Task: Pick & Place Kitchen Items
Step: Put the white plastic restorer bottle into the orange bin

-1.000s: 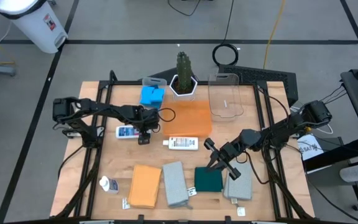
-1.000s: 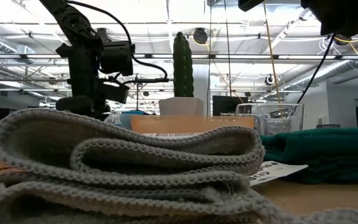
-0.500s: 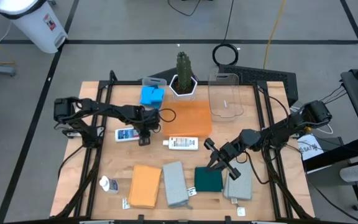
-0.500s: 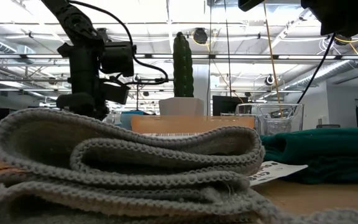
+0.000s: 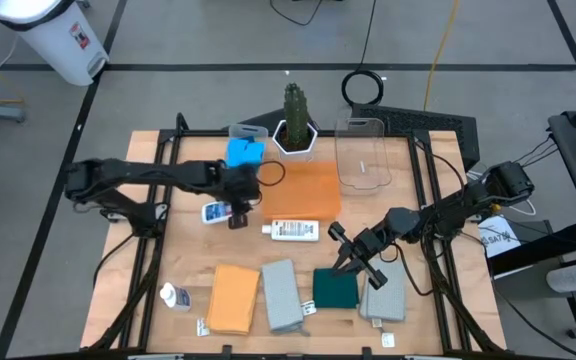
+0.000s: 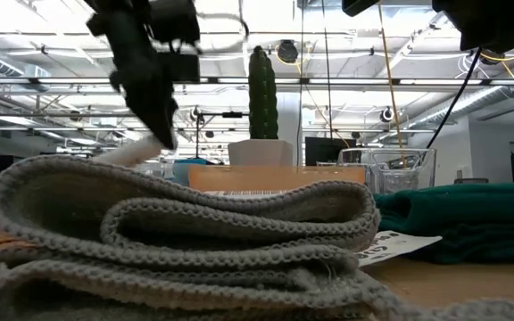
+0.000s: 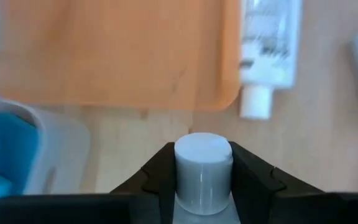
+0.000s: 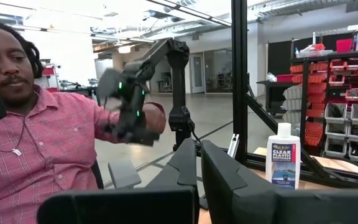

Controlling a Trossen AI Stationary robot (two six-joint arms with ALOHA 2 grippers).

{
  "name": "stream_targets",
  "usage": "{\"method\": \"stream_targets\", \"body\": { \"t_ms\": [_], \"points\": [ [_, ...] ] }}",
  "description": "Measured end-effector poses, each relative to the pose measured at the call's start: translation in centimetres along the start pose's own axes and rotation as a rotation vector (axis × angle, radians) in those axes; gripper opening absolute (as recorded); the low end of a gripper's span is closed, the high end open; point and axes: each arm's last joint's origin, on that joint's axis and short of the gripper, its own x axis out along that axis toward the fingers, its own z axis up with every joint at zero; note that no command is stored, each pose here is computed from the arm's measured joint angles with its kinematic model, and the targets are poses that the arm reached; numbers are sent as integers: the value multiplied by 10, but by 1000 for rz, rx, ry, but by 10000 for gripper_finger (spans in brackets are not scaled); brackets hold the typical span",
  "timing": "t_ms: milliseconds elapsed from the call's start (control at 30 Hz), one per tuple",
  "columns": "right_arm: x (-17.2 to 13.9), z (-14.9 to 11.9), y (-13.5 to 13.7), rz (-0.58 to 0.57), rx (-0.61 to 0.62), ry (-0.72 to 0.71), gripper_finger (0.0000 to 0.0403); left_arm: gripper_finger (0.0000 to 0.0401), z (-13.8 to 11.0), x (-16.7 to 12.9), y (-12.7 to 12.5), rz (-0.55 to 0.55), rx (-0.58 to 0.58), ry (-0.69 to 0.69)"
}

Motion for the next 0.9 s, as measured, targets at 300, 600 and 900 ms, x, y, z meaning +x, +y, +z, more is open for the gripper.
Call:
{"method": "stream_targets", "body": {
  "t_ms": [300,600,900],
  "points": [
    [0,0,0,0,-1,0,0,118,20,-66,-8,29,58,-466],
    [0,0,0,0,-2,0,0,118,44,-79,-10,103,222,-742],
    [0,-2,0,-2,5,18,0,118,54,-53,15,10,306,-852]
  ]
}}
